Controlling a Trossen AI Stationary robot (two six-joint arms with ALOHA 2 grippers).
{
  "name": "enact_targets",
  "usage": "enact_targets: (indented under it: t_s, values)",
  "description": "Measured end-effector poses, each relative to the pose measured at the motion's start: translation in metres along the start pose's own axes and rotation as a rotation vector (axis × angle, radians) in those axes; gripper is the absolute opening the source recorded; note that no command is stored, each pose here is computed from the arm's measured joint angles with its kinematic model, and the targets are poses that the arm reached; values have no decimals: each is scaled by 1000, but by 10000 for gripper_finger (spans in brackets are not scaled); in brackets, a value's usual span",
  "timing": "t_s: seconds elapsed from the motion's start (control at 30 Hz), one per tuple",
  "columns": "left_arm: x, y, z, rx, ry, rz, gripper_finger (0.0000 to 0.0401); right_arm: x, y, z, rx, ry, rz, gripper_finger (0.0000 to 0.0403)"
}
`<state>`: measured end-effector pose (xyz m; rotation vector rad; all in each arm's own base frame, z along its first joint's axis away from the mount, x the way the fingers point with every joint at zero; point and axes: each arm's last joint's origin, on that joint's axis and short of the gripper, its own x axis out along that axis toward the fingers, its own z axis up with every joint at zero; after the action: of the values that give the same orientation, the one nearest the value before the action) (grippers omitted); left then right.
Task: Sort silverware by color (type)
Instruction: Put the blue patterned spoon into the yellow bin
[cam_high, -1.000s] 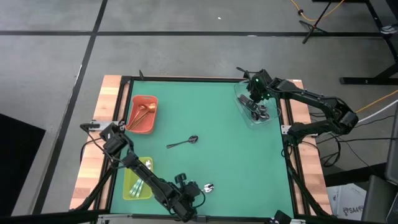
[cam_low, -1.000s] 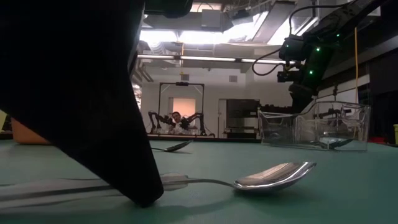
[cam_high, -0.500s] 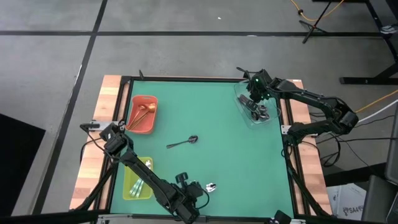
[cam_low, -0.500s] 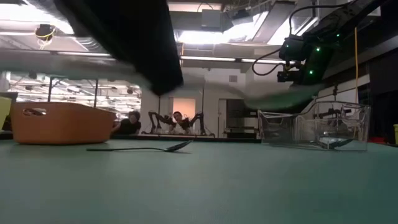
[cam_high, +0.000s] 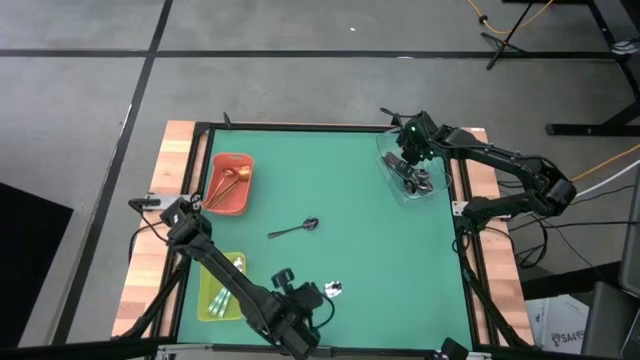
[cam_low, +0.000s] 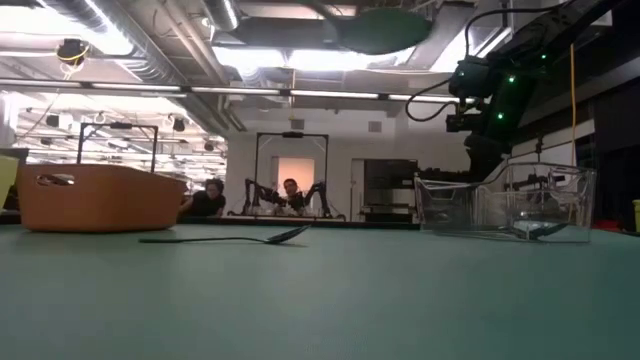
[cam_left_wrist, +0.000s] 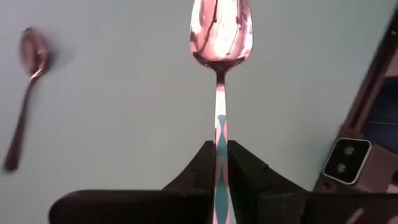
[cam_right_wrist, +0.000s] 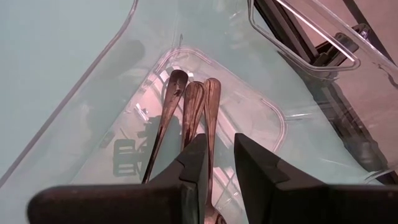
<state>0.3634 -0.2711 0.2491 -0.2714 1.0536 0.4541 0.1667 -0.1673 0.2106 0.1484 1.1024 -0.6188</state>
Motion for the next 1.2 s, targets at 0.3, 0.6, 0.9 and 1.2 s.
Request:
enact_targets:
  t_s: [0.3, 0.6, 0.9, 1.2]
  values:
    - [-27, 13, 5, -197, 106, 69, 16, 0, 0, 0, 0, 0, -1, 69]
    - [-38, 19, 3, -372, 262, 101, 16, 0, 0, 0, 0, 2, 1, 69]
    - [-40, 17, 0, -523, 375, 105, 16, 0, 0, 0, 0, 3, 1, 69]
    - [-46, 19, -3, -566, 437, 97, 16, 0, 0, 0, 0, 2, 1, 69]
